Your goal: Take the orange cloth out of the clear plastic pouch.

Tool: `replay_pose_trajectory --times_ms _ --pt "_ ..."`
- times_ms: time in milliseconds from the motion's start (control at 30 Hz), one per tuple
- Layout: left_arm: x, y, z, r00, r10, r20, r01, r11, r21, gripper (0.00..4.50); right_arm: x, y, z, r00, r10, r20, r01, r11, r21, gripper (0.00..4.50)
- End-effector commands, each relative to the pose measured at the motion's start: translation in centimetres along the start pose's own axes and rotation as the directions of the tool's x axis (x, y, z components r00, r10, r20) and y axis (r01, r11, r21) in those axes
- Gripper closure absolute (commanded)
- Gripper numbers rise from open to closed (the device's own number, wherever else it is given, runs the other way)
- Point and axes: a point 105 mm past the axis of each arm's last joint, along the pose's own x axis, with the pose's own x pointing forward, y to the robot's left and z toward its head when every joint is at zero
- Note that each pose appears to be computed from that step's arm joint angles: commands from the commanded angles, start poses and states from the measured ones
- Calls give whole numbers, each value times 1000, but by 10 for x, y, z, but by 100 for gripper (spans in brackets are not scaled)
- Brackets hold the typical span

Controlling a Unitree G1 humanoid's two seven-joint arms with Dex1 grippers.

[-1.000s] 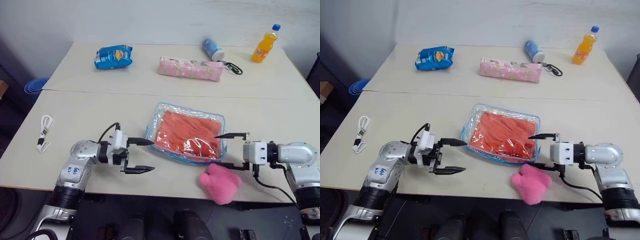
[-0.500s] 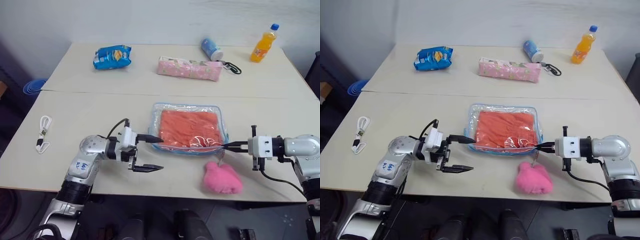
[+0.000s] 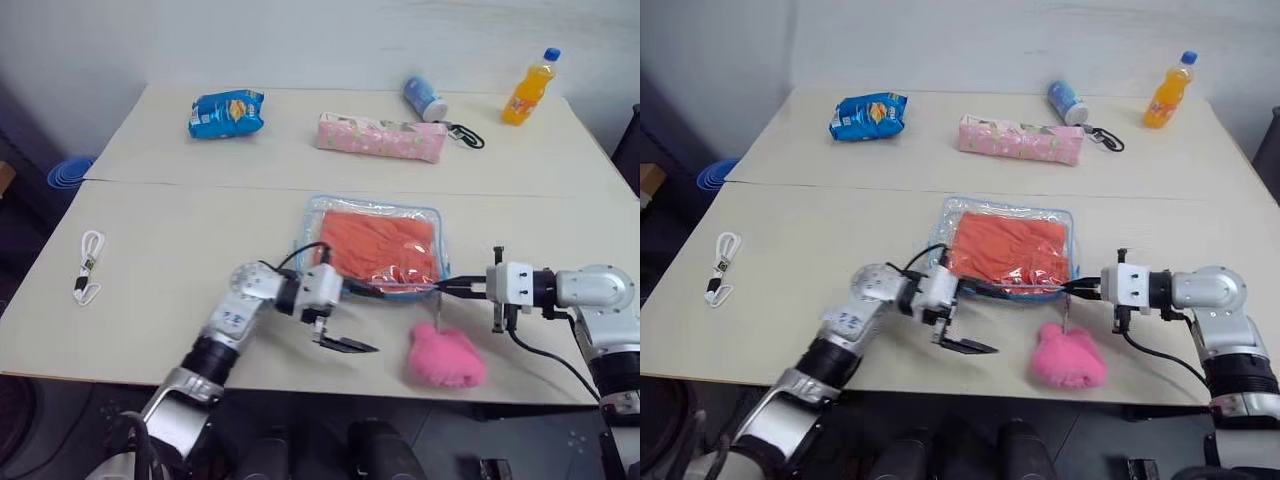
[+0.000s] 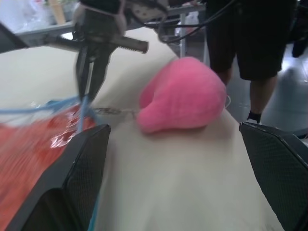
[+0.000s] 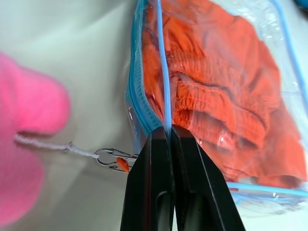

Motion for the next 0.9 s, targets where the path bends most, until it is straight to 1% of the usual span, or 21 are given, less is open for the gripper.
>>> replay_pose_trajectory --times_ms 33,167,267,433,500,533,567,667,767,900 --pt "34 7 0 999 -24 -23 24 999 43 0 1 -5 5 1000 -13 5 13 1000 -16 447" --pt "66 4 0 998 -66 -26 67 997 43 0 2 -2 2 1000 -4 -3 4 1000 -18 447" --pt "84 2 -1 997 -77 -28 78 996 41 0 0 1 -1 1000 0 -14 0 1000 -13 447" --pt "100 3 -11 996 -51 -79 53 998 33 0 -2 6 -4 1000 -1 -20 1 1000 -3 447" --pt "100 -4 -15 992 -87 -90 89 996 14 39 -3 6 -5 1000 -4 -22 4 1000 1 450" --pt "99 -10 -17 988 -127 -89 126 992 -16 64 -4 7 -5 1000 -6 -24 6 1000 2 450" --pt "97 -12 -19 987 -131 -96 130 991 -17 93 -5 7 -6 1000 -8 -25 8 1000 2 450" --pt "91 -6 -22 990 -86 -112 85 996 -19 182 -8 7 -7 999 -14 -31 14 1000 6 450" --pt "83 -6 -24 990 -81 -114 78 996 -37 272 -10 8 -9 999 -15 -36 16 1000 9 450" --pt "62 -1 -23 995 -30 -98 24 998 -58 382 -14 10 -12 999 -10 -51 10 1000 6 450"
